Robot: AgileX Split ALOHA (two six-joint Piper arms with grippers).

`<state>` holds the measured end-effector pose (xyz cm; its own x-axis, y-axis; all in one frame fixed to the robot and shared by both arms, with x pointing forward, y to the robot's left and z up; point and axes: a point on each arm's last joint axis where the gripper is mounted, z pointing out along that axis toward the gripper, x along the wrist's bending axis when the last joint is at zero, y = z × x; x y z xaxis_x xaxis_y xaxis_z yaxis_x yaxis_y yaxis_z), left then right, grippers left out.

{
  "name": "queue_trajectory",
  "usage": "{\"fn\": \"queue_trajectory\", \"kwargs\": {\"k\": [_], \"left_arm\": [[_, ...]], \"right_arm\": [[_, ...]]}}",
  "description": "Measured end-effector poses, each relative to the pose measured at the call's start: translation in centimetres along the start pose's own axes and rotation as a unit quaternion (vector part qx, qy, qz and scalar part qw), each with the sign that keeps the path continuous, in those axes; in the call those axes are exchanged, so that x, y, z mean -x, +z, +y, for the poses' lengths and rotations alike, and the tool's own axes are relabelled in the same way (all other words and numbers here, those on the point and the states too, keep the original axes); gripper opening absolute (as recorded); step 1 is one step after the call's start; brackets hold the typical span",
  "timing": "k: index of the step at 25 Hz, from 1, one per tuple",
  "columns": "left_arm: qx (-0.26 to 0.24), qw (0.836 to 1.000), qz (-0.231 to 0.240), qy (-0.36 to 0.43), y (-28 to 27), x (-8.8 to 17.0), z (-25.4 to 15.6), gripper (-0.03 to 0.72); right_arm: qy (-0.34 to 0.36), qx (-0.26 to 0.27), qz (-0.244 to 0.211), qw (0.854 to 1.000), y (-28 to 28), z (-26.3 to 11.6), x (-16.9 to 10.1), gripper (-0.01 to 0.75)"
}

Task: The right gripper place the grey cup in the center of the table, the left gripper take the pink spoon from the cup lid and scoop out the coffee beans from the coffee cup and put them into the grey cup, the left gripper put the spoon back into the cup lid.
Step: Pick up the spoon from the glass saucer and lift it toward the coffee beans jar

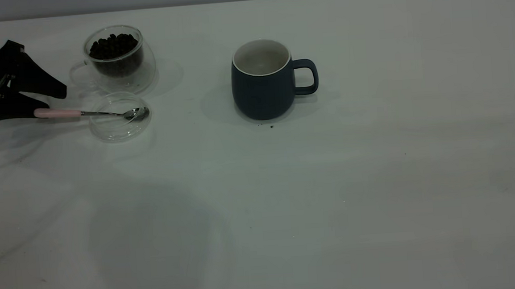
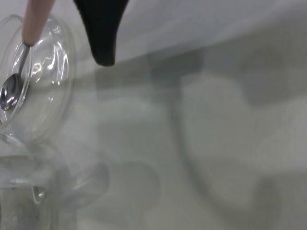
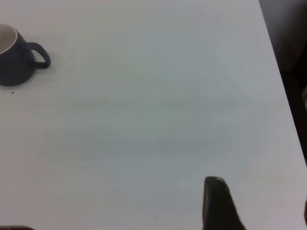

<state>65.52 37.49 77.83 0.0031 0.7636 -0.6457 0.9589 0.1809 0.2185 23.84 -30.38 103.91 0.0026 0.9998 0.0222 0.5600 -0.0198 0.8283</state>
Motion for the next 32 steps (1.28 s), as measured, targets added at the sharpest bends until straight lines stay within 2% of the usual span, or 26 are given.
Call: {"fn": "queue_trajectory", "kwargs": {"k": [9,18,32], "left_arm": [[-0.007,1.000,-0.004,0.009,0.9,1.0,0.0,0.590],[-0.027,0.999,0.007,0.028,0.9,0.8,-0.3,0.589],[-0.047,0.999,-0.008,0.018,1.7,0.3,-1.1,0.588]], "right_arm": [[0.000,0.000,0.000,1.000,0.0,0.0,0.0,0.455],[0.000,0.000,0.000,1.000,0.0,0.0,0.0,0.455],[0.000,0.000,0.000,1.000,0.0,0.0,0.0,0.455]]}}
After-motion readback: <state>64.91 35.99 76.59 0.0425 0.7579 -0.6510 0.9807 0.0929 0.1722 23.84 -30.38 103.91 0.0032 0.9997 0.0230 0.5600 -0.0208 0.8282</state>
